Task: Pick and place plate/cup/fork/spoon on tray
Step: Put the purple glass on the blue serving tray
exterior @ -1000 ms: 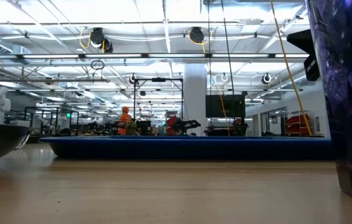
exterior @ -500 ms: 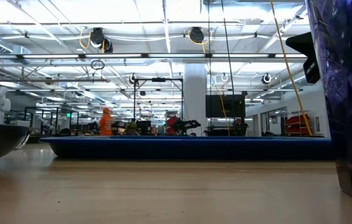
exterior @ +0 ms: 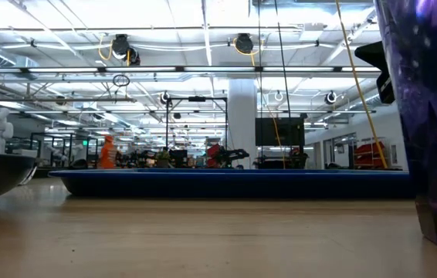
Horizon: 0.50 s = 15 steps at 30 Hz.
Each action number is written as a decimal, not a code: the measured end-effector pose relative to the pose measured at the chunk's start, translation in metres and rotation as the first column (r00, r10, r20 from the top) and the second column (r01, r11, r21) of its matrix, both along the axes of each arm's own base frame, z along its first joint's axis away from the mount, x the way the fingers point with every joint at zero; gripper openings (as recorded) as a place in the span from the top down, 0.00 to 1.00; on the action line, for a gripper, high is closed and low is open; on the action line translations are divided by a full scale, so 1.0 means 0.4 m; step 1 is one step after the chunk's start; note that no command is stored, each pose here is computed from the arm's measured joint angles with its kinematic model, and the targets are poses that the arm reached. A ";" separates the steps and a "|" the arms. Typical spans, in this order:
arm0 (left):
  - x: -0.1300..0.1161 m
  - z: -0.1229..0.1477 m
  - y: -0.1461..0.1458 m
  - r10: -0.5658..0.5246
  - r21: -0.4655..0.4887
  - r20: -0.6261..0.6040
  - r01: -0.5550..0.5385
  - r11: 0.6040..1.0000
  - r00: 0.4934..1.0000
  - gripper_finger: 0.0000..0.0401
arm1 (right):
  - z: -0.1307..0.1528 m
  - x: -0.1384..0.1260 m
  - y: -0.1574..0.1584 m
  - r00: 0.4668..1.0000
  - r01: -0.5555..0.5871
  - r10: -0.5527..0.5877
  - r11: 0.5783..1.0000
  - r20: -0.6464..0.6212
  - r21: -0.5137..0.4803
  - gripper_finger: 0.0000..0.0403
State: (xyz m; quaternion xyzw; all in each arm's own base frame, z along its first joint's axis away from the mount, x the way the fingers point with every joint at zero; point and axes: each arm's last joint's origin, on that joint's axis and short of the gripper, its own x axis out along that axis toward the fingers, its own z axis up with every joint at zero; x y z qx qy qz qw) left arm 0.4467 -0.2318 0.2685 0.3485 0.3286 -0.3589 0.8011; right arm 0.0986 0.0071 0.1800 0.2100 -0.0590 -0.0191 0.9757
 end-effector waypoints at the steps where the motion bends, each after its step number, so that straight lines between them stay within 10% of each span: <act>1: 0.002 0.000 0.003 -0.009 -0.003 0.000 0.009 1.000 1.000 0.76 | 0.000 0.000 0.000 1.000 0.000 0.000 1.000 0.000 0.000 1.00; 15: 0.002 -0.002 0.010 -0.041 0.011 -0.007 0.041 0.999 0.999 0.97 | 0.000 0.000 0.000 1.000 0.000 0.000 1.000 0.000 -0.003 1.00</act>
